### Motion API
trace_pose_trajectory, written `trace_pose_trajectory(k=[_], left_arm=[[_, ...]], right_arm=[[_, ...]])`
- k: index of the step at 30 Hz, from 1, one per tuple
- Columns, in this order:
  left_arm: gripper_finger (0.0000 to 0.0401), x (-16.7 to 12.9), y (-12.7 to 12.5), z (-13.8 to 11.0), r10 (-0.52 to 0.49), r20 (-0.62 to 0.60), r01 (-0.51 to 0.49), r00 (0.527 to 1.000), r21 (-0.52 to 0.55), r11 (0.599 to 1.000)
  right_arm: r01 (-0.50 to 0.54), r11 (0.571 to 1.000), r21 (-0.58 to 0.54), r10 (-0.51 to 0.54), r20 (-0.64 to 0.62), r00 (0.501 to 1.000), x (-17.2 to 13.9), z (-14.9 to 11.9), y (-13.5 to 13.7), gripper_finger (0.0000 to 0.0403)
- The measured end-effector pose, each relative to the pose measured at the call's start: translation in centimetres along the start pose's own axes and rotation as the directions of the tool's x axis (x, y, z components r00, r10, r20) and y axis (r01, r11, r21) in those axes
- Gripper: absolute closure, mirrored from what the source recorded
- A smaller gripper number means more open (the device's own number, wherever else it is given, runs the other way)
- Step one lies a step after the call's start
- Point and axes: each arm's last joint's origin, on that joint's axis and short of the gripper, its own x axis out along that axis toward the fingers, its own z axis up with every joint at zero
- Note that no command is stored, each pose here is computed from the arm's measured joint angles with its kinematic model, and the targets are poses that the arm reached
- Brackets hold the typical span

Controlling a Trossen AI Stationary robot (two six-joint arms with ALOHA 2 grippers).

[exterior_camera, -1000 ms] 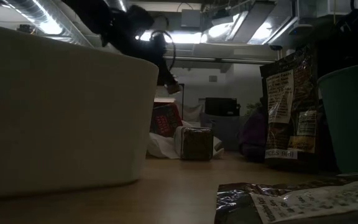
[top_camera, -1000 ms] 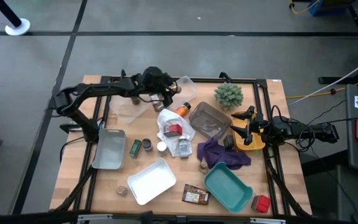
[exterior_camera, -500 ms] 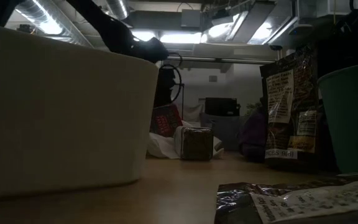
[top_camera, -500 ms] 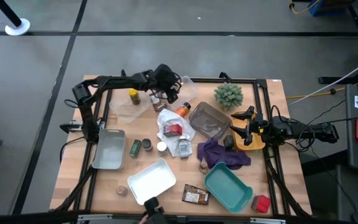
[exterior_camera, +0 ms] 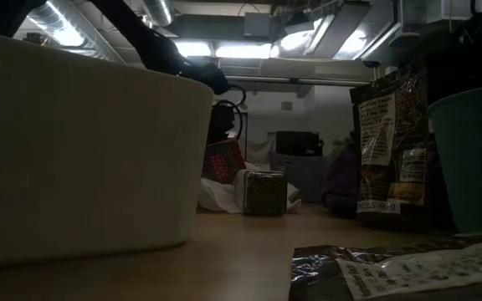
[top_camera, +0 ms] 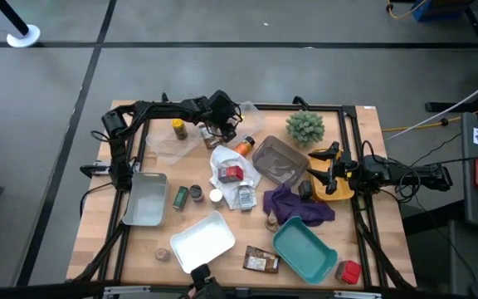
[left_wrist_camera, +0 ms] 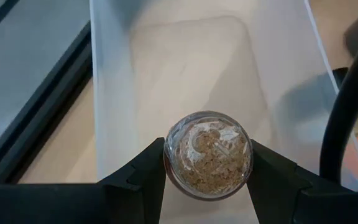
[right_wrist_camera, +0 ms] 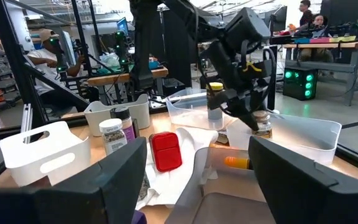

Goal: Sort spices by type
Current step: Put the top brown spice bottle into the right transparent bin

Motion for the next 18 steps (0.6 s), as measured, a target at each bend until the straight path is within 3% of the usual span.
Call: trace_pose_trajectory(k=[13,18], left_arm=[[0.0232,0.83,-0.14,-0.44,-0.005,-0.027,0.004,1.0,-0.014,1.0],[0.0207,0.78,-0.14,-0.35,-0.003,-0.02,0.002,1.0,-0.069,0.998]], right_arm=[[-0.011,1.0,-0.001,0.011,-0.004,1.0,0.0,-0.04,0.03,0.012],[-0.011,1.0,-0.001,0.011,-0.004,1.0,0.0,-0.05,0.03,0.012]])
